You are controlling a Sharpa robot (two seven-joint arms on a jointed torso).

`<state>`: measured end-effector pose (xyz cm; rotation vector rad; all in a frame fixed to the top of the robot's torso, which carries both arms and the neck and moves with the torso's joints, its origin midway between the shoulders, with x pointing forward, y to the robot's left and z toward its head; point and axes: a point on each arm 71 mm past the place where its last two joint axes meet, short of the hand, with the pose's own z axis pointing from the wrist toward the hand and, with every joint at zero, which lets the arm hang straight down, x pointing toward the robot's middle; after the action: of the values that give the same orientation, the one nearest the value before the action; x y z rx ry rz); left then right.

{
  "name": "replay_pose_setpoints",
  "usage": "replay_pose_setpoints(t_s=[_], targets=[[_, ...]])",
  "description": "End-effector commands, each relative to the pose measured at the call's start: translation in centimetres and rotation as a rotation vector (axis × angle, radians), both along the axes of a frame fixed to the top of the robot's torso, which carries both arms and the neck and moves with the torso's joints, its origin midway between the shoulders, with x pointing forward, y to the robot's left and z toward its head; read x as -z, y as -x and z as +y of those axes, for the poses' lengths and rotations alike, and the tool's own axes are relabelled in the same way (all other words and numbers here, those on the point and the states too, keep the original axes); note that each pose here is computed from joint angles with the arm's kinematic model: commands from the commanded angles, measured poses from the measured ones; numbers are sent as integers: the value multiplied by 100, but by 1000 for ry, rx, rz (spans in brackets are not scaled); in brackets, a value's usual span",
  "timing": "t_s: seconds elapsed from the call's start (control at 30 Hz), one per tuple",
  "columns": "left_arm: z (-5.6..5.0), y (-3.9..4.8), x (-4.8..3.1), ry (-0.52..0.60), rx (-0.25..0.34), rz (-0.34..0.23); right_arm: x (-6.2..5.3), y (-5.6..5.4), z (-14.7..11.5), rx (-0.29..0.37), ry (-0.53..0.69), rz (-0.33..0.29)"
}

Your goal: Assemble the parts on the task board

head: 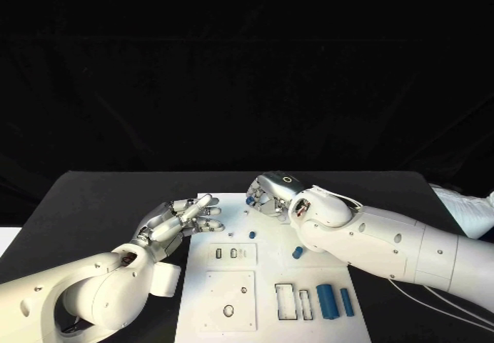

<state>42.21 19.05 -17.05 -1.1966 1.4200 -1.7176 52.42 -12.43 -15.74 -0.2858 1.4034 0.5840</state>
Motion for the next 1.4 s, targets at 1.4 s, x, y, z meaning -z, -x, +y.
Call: replay_pose_setpoints(t_s=[1.4], targets=[[-3,3,-14,10,18,0,12,36,-28,42,51,-13]])
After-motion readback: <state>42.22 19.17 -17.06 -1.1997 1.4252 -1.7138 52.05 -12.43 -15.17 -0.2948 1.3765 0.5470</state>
